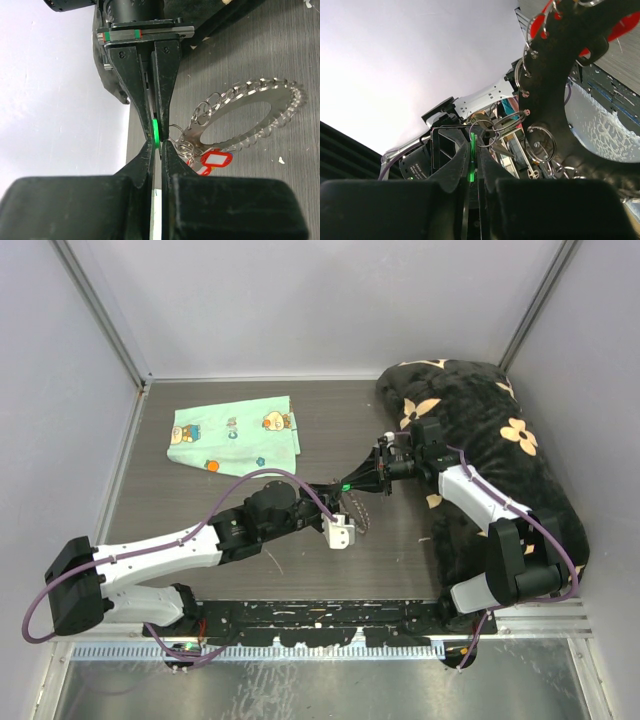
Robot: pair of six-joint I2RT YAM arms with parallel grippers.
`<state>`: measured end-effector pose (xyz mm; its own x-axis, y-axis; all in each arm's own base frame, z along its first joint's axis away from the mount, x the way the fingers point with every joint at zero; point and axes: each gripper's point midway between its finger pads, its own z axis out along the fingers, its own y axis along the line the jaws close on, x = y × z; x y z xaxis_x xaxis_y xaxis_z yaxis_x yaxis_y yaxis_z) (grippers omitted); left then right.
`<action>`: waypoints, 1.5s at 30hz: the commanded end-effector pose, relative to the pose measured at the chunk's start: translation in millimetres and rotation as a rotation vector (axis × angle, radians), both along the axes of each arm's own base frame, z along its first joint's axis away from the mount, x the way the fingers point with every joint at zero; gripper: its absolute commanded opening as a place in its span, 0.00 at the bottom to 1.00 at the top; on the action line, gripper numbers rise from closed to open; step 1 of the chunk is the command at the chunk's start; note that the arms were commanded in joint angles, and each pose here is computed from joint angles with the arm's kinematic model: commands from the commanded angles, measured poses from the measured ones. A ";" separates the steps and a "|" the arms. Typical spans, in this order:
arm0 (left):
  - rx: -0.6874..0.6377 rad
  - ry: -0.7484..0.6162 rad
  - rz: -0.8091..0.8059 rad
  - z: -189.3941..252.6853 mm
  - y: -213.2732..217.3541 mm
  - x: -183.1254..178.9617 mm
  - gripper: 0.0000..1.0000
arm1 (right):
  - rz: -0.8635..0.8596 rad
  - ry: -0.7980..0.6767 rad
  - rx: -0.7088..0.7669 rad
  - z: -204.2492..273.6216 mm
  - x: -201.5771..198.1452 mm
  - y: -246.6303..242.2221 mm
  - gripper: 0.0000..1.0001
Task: Remove the keys from the keyring
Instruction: Remove the key from the keyring.
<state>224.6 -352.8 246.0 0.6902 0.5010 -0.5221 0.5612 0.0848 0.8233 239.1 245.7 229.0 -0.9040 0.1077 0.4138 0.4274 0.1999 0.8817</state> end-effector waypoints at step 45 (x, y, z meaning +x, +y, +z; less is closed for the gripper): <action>-0.220 0.493 0.029 58.6 21.8 -20.6 0.00 | 0.581 -2.395 -0.047 71.7 -4.1 -25.9 0.99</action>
